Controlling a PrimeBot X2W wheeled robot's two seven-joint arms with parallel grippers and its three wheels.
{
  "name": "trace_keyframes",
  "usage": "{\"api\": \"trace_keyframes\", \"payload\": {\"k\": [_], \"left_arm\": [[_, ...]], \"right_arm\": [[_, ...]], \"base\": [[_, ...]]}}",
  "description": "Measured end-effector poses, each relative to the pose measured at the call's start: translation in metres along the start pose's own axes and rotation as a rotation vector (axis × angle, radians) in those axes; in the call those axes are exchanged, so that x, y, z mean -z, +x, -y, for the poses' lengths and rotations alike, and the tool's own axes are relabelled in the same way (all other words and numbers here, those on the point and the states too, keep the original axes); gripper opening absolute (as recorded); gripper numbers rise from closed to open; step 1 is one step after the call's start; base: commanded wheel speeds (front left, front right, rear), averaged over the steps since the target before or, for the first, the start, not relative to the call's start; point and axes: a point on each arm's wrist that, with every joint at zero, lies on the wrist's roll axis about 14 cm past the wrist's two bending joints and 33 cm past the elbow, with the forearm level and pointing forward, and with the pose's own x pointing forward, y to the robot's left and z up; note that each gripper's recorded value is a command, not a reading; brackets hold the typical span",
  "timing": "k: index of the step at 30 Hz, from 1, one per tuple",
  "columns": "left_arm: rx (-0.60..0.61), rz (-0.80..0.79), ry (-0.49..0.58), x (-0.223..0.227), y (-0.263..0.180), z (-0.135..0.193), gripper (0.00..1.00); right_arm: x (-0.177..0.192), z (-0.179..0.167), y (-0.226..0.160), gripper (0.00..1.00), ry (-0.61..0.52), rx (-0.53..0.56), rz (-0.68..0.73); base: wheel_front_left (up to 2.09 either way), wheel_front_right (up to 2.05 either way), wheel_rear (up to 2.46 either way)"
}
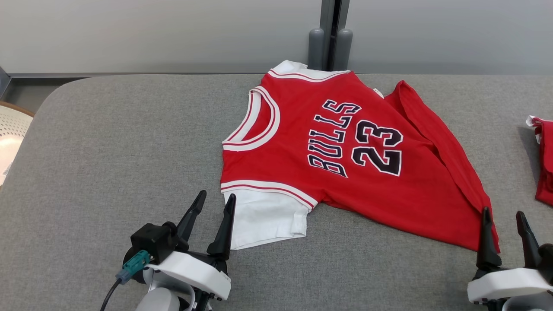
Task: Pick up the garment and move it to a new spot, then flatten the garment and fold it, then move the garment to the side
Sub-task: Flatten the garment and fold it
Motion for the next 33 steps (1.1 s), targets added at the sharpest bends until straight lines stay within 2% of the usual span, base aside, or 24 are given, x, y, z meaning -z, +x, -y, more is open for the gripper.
{"api": "trace_keyframes", "payload": {"k": [7,14,17,20,26,33], "left_arm": [[-0.003,0.012,0.003,-0.004,-0.003,-0.001,1.0],[-0.041,-0.002,-0.003,0.001,-0.017,-0.01,1.0],[-0.046,-0.034,-0.008,0.011,-0.02,-0.011,1.0],[-0.036,-0.12,-0.083,0.039,-0.027,-0.002,1.0],[-0.05,-0.273,-0.077,0.074,-0.028,-0.008,1.0],[-0.055,-0.338,-0.066,0.089,-0.02,-0.01,1.0]], "right_arm": [[-0.031,-0.05,0.001,1.0,-0.066,-0.158,0.106],[-0.016,-0.08,-0.008,1.0,-0.094,-0.255,0.068],[-0.016,-0.083,-0.006,1.0,-0.091,-0.262,0.067],[-0.017,-0.084,-0.005,1.0,-0.09,-0.266,0.07],[-0.016,-0.082,-0.005,1.0,-0.073,-0.257,0.065],[-0.013,-0.071,-0.006,1.0,-0.07,-0.226,0.057]], "base": [[0.0,0.0,0.0],[0.0,0.0,0.0],[0.0,0.0,0.0],[0.0,0.0,0.0],[0.0,0.0,0.0],[0.0,0.0,0.0]]}}
